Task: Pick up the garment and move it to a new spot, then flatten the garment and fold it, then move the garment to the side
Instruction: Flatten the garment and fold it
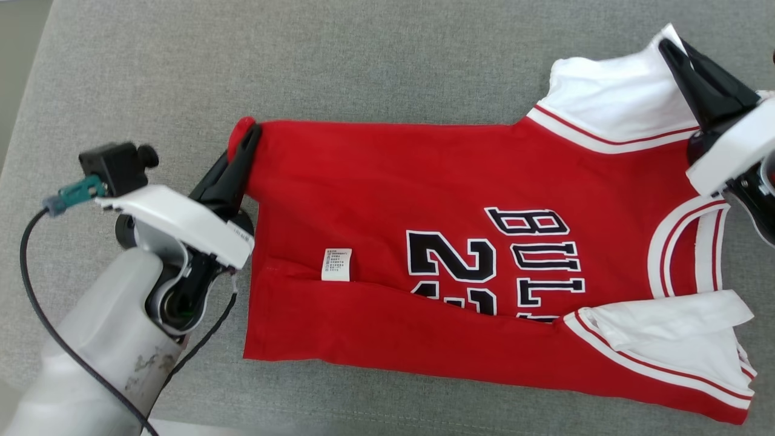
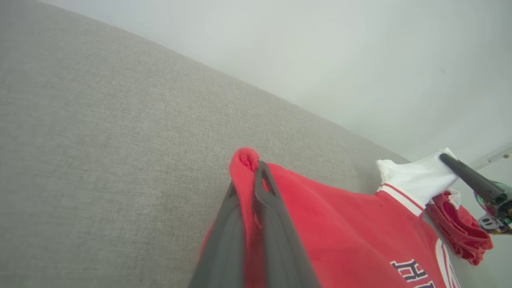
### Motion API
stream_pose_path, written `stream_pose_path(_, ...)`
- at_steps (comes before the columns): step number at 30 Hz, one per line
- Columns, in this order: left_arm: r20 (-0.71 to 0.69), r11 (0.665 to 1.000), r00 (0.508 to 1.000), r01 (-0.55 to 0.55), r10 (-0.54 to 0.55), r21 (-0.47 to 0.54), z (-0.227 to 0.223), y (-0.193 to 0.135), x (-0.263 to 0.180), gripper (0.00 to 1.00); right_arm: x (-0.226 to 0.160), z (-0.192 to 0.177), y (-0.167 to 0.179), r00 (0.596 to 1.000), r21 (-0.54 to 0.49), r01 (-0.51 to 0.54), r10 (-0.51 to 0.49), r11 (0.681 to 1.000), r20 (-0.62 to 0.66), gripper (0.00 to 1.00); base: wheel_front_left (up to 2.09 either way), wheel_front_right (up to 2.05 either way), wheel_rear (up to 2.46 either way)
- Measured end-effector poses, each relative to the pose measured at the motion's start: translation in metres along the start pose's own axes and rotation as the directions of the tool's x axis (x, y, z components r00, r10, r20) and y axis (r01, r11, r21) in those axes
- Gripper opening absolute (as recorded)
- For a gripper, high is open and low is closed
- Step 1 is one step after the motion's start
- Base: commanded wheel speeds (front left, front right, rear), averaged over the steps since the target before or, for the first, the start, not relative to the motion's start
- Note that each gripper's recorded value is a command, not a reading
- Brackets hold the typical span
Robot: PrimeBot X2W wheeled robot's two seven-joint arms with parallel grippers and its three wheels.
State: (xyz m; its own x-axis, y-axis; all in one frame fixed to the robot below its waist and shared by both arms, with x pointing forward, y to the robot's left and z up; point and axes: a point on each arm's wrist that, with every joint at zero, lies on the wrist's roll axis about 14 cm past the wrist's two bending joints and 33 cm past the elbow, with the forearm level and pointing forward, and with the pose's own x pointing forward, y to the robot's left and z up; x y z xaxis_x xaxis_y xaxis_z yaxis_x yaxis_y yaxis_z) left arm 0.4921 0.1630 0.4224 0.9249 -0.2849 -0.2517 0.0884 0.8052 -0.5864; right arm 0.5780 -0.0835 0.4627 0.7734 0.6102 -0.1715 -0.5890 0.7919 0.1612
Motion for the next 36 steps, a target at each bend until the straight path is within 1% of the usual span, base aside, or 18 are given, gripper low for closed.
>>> stream_pose_path(5, -0.009, 1.000, 1.000, 0.001, -0.001, 0.012, -0.003, 0.000, -0.009, 0.00, -0.015, 0.001, 0.000, 1.000, 0.006, 0.008, -0.008, 1.000, -0.002, 0.00, 0.00, 0.00, 0.00)
stream_pose_path(12, 0.048, 0.998, 0.998, 0.046, -0.048, 0.037, 0.014, -0.017, -0.011, 0.00, -0.021, 0.034, 0.009, 0.996, 0.000, -0.001, 0.001, 1.000, 0.089, 0.00, 0.00, 0.00, 0.00)
stream_pose_path(18, 0.092, 0.994, 0.992, 0.081, -0.087, 0.072, 0.026, -0.030, -0.017, 0.00, -0.035, 0.043, 0.019, 0.992, -0.007, -0.008, 0.009, 1.000, 0.124, 0.00, 0.00, 0.00, 0.00)
stream_pose_path(22, 0.096, 0.990, 0.990, 0.091, -0.102, 0.112, 0.020, -0.031, -0.030, 0.00, -0.051, 0.036, 0.027, 0.992, 0.001, -0.014, 0.013, 1.000, 0.124, 0.00, 0.00, 0.00, 0.00)
stream_pose_path(26, 0.079, 0.987, 0.994, 0.068, -0.080, 0.144, 0.004, -0.028, -0.046, 0.00, -0.071, 0.018, 0.032, 0.994, 0.042, -0.001, -0.003, 0.999, 0.109, 0.00, 0.00, 0.00, 0.00)
stream_pose_path(32, 0.071, 0.990, 0.996, 0.037, -0.047, 0.135, -0.011, -0.026, -0.067, 0.00, -0.096, -0.005, 0.043, 0.997, 0.081, 0.009, -0.015, 0.997, 0.073, 0.00, 0.00, 0.00, 0.00)
stream_pose_path(34, 0.060, 0.991, 0.998, 0.024, -0.032, 0.131, -0.018, -0.023, -0.075, 0.00, -0.104, -0.017, 0.049, 0.999, 0.078, 0.008, -0.012, 0.997, 0.048, 0.00, 0.00, 0.00, 0.00)
stream_pose_path(36, 0.045, 0.992, 0.999, 0.018, -0.023, 0.123, -0.026, -0.021, -0.081, 0.00, -0.111, -0.024, 0.051, 0.999, 0.105, 0.021, -0.025, 0.994, 0.044, 0.00, 0.00, 0.00, 0.00)
